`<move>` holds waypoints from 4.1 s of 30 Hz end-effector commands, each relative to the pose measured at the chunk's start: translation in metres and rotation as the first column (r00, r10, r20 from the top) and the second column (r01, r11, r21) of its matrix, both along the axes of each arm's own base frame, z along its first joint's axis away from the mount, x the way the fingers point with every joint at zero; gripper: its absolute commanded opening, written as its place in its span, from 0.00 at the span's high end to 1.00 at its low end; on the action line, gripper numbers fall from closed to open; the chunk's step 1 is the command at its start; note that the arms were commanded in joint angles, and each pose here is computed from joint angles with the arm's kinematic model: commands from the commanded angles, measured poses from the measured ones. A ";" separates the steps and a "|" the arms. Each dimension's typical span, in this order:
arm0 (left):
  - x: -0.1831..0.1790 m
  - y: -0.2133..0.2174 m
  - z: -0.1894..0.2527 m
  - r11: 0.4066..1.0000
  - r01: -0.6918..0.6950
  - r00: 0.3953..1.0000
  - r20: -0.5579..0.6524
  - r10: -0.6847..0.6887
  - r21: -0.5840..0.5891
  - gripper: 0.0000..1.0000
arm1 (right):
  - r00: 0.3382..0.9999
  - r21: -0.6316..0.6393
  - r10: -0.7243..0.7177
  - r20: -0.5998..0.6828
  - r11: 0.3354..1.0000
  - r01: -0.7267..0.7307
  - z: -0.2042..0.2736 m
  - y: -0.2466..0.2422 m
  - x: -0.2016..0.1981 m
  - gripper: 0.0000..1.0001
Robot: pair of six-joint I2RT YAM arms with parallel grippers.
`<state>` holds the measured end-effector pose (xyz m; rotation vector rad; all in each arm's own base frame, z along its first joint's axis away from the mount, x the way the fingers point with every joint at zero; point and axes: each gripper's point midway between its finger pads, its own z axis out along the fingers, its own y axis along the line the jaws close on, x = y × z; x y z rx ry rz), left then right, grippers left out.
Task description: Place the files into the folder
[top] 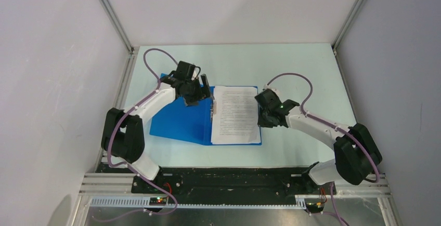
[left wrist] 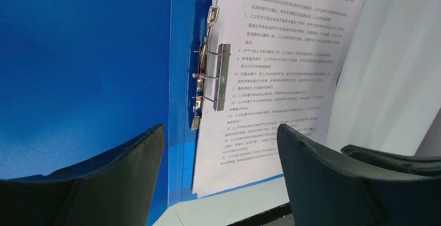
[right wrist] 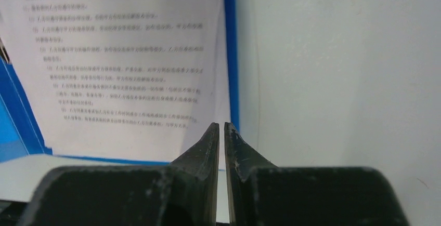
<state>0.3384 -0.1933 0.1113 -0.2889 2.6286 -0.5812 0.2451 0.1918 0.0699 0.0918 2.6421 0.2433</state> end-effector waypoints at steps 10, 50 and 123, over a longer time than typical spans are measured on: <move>0.055 0.005 0.014 0.991 -0.004 0.993 0.119 -0.012 0.134 0.19 | 0.996 0.247 -0.031 0.088 0.969 0.008 0.031 0.021 0.047 0.87; 0.067 -0.021 -0.068 0.892 0.266 0.964 -0.082 -0.254 0.367 0.59 | 0.994 0.095 0.032 -0.103 0.995 -0.022 -0.059 0.041 0.023 0.91; 0.042 -0.012 -0.033 0.932 0.213 0.977 -0.057 -0.205 0.295 0.81 | 0.981 0.200 -0.058 -0.183 0.975 0.095 -0.074 0.041 0.021 0.91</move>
